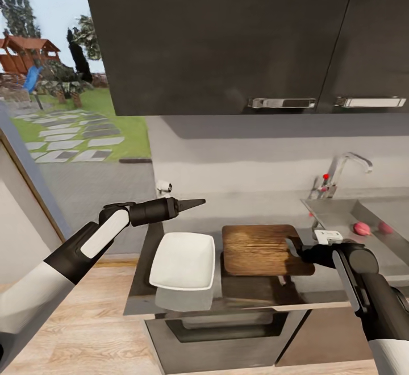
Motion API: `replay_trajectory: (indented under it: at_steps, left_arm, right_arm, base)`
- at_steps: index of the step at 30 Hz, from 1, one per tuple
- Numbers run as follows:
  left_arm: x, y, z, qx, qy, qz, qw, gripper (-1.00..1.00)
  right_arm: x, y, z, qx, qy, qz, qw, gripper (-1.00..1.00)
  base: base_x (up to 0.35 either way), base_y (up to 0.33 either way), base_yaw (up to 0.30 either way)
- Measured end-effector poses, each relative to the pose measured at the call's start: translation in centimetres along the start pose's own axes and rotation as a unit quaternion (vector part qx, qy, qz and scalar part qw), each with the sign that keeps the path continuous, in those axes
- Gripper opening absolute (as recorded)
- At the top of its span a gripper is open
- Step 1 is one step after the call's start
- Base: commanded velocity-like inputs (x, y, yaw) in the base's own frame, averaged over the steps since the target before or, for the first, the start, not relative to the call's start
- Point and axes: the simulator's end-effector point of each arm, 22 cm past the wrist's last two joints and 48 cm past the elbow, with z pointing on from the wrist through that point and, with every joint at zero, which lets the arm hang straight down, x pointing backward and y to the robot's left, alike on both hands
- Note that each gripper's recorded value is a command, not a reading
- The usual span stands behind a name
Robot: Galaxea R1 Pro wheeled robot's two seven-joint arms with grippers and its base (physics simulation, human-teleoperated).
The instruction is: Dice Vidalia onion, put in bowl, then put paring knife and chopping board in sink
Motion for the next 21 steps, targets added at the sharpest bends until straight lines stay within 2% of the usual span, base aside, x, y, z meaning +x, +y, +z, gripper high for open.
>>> replay_trajectory:
  at_steps: [5,6,21]
  left_arm:
    - [0.05,0.01,0.02,0.0,0.001,0.0,1.0,1.0]
    - [0.06,0.0,0.04,0.0,0.001,-0.001,1.0,1.0]
    - [0.11,-0.05,0.12,0.001,0.001,-0.001,1.0,1.0]
  right_arm:
    - [0.01,-0.05,0.01,0.001,0.0,0.0,1.0,-1.0]
    - [0.02,-0.04,0.02,0.001,0.0,0.0,1.0,1.0]
    - [0.04,-0.07,0.02,0.0,0.001,0.0,1.0,1.0]
  base:
    - [0.006,0.008,0.0]
    - [0.002,0.002,0.0]
    - [0.0,0.0,0.0]
